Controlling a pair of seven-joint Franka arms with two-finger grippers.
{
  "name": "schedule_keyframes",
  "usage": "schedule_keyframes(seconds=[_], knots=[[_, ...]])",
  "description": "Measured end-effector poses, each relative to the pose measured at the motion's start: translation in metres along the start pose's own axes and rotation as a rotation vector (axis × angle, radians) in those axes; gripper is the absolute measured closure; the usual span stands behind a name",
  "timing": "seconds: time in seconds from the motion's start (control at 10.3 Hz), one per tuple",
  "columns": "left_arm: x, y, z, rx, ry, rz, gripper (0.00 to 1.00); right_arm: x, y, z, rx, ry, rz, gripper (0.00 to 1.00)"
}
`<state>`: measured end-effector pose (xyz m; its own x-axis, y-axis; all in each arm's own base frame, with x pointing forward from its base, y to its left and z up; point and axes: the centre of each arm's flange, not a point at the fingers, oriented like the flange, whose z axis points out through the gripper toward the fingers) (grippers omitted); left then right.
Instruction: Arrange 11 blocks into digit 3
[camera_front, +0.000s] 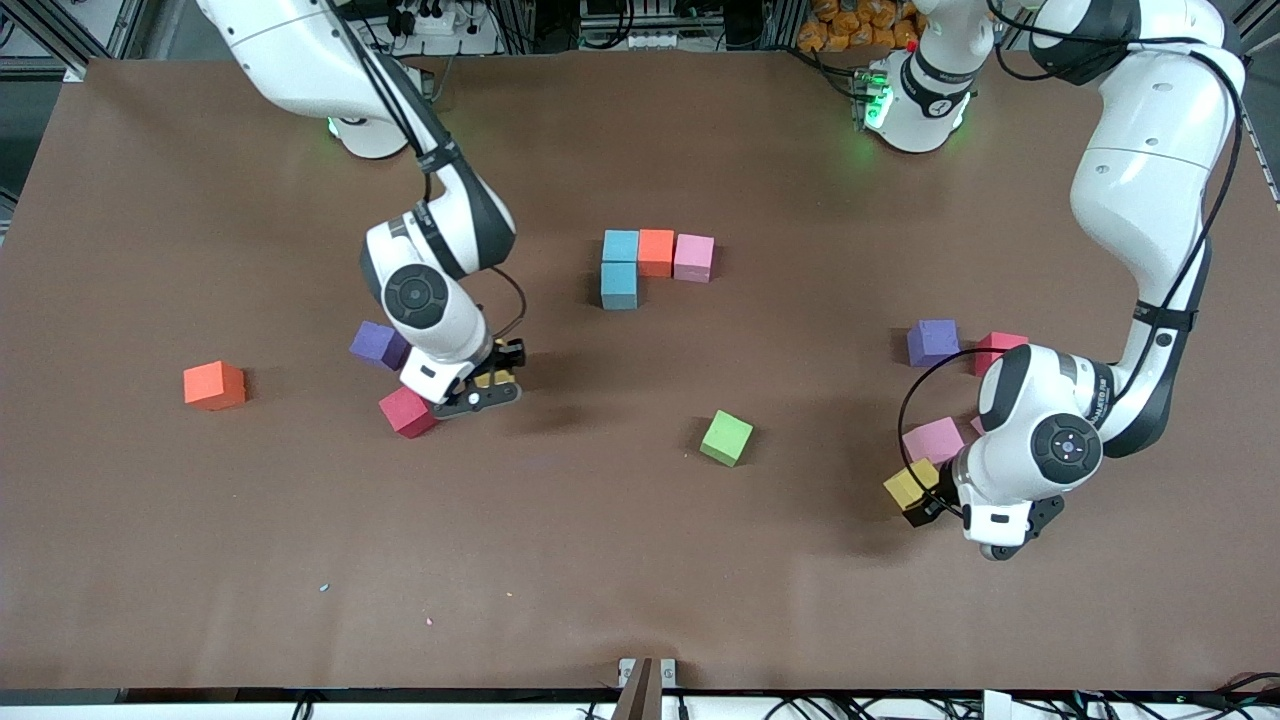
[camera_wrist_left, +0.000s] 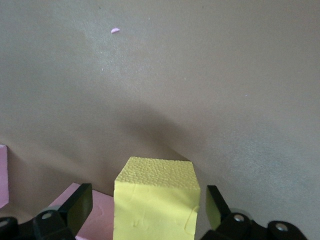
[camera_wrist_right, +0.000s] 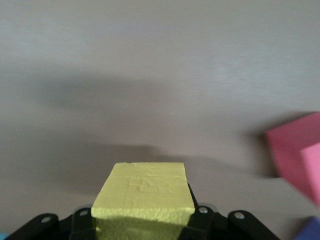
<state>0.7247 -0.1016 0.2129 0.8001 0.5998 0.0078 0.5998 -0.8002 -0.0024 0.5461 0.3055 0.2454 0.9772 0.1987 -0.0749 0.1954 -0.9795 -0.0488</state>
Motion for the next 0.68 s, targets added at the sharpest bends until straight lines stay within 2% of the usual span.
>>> schedule_keyframes(seconds=[0.1,0.49,0.58,0.68], knots=[[-0.002,0.001,0.005,0.0,-0.004,0.002,0.0,-0.003,-0.023,-0.001,0.029,-0.002,0.024,0.43],[-0.004,0.002,0.01,0.0,-0.009,0.004,0.0,-0.021,-0.117,0.014,0.031,0.002,0.099,0.43],[-0.004,0.003,0.01,0.0,-0.01,-0.007,0.11,-0.024,-0.13,0.021,0.027,-0.002,0.101,0.43],[-0.006,0.004,0.01,0.0,-0.01,-0.036,0.28,-0.025,-0.139,0.03,0.019,-0.006,0.092,0.43]])
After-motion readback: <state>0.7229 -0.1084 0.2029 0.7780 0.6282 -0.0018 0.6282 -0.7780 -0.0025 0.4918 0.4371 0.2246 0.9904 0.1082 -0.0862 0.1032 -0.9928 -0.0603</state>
